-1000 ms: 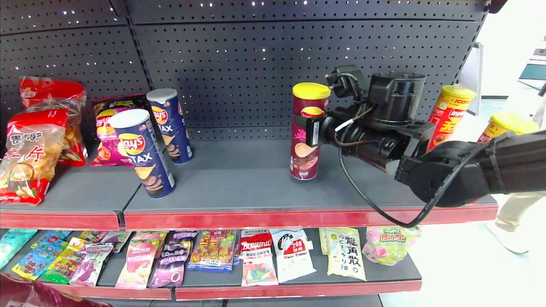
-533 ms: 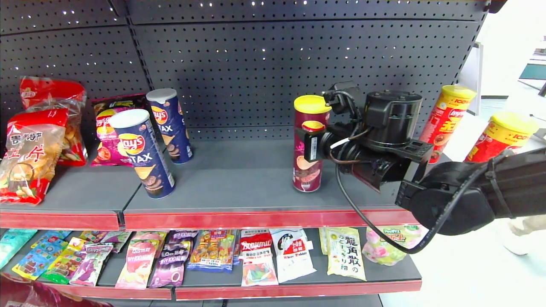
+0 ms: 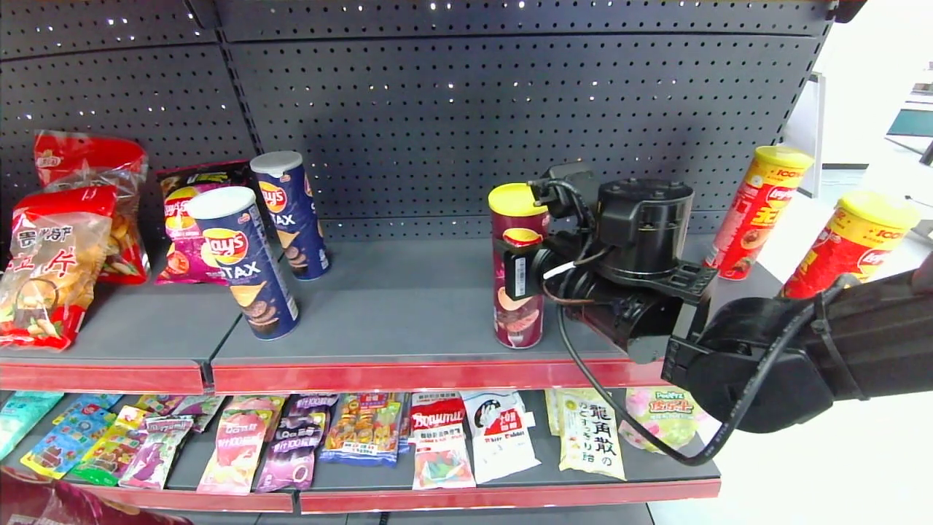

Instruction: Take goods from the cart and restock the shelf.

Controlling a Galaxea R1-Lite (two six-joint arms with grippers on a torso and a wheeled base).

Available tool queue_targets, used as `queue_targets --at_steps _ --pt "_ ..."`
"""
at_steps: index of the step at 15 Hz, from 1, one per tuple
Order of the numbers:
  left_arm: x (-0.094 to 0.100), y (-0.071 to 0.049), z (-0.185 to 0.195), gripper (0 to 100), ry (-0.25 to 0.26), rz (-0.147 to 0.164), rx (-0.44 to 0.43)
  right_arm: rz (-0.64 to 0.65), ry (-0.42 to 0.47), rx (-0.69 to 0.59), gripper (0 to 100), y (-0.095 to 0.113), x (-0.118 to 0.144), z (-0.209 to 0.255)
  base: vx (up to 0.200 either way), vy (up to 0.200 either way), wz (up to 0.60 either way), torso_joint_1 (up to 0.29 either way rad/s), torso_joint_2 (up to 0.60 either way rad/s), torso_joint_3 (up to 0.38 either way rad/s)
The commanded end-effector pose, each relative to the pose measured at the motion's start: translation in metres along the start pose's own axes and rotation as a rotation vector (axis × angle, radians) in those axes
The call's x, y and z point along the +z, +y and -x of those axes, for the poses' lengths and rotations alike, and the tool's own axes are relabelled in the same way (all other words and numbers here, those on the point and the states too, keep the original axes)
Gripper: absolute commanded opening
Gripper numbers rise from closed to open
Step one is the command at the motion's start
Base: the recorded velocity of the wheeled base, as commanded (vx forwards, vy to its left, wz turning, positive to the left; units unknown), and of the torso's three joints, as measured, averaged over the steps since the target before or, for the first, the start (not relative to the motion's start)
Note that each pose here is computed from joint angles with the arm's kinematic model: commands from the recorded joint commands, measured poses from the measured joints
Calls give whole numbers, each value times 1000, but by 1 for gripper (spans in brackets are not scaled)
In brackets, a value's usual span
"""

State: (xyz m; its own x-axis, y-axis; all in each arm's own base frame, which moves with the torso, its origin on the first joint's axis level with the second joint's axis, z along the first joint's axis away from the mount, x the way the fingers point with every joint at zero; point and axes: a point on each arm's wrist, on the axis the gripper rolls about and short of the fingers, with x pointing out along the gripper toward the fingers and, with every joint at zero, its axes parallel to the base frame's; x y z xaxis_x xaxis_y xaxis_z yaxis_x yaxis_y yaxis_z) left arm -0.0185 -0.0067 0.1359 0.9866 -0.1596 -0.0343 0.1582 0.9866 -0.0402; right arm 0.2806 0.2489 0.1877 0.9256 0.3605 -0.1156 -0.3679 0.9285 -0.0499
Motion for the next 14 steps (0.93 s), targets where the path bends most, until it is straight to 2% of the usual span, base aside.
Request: queue_targets --at_steps 1,12,13,14 --pt "0 0 0 0 1 1 1 0 8 9 0 4 -3 0 0 0 0 0 0 0" --pt "0 0 0 0 -1 0 -1 -6 14 25 0 9 -8 5 0 0 0 0 0 0" --pt "0 0 0 0 -2 0 1 -15 -4 25 100 9 -7 4 0 0 0 0 0 0" --pt "0 0 0 0 -3 0 1 -22 -10 26 100 9 -5 5 0 0 0 0 0 0"
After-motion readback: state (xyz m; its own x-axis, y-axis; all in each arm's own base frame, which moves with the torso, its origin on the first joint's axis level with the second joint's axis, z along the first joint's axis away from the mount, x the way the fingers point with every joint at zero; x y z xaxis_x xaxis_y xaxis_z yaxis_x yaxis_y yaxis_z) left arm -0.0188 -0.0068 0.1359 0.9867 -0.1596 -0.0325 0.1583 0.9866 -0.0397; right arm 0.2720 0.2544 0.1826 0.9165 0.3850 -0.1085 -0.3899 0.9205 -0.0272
